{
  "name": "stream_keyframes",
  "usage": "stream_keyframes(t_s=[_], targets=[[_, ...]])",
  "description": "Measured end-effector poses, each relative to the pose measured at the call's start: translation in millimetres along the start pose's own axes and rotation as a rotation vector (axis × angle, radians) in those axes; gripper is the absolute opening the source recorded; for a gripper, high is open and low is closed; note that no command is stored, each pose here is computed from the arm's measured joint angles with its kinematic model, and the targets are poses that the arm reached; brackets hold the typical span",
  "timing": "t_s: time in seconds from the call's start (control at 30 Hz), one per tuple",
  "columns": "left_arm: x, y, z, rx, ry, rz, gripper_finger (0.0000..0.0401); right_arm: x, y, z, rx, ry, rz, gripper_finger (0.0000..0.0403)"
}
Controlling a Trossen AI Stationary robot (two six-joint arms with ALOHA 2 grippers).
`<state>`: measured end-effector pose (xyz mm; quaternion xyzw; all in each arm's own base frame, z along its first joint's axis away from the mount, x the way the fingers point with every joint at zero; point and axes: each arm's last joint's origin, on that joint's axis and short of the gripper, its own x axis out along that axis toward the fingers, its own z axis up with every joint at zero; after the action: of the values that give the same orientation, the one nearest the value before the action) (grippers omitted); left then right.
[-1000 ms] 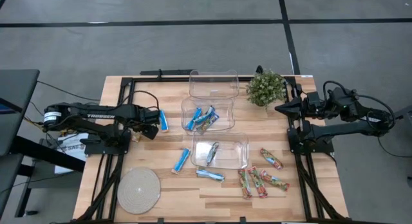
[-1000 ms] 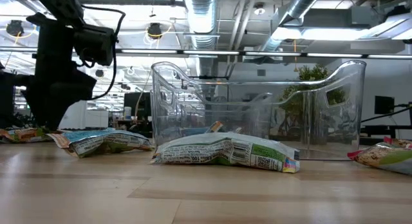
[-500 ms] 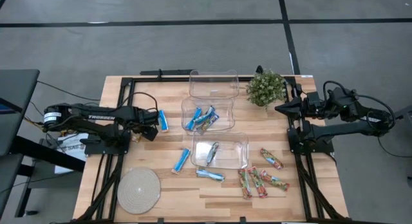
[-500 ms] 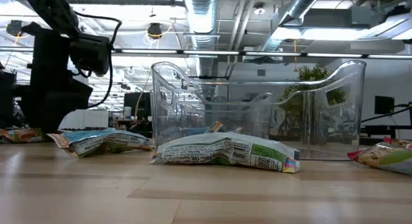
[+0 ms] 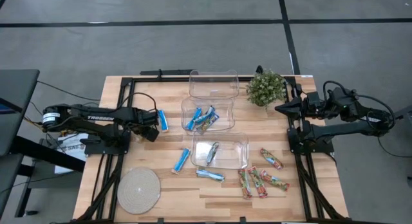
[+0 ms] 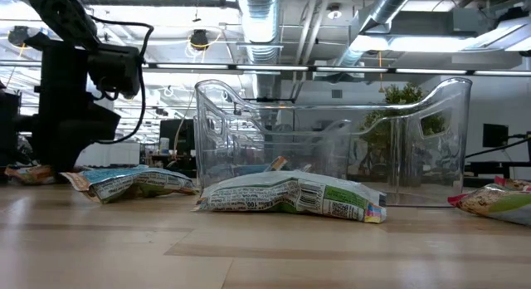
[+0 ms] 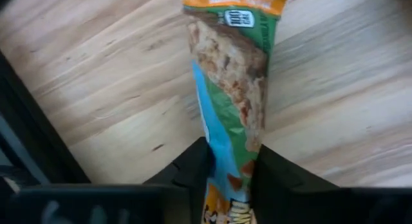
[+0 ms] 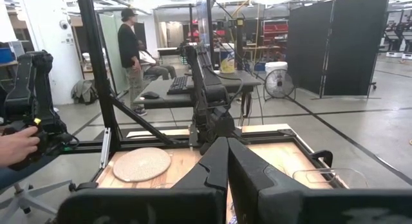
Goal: Pick and place Granola Bars by type
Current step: Put the yellow granola bar into the bottom transparent bin
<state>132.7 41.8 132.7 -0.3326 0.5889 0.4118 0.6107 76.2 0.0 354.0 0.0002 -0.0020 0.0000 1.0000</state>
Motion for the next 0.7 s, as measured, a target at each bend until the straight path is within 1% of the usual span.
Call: stream_keyframes(t_s=[0.1,0.2,0.3,0.43,0.7], targets=[[0.2,-1.0,0.6,-0.001,-0.002,-0.014,0.0055,0.0,0.0,0.0,0.0,0.0,0.0,0.0],[0.1,-2.4,1.2,-0.001,-0.008,-0.031,0.0036,0.0,0.0,0.0,0.0,0.0,0.0,0.0],[-0.6,-4.5,0.9,0.009,-0.011,-0.043,0.0027,0.0,0.0,0.0,0.0,0.0,0.0,0.0],[-4.1,-8.7,1.3,0.023,-0.017,-0.058,0.0027,0.0,0.0,0.0,0.0,0.0,0.0,0.0],[-13.8,-30.7,8.8,-0.014,-0.027,-0.339,0.0023,0.0,0.0,0.0,0.0,0.0,0.0,0.0]])
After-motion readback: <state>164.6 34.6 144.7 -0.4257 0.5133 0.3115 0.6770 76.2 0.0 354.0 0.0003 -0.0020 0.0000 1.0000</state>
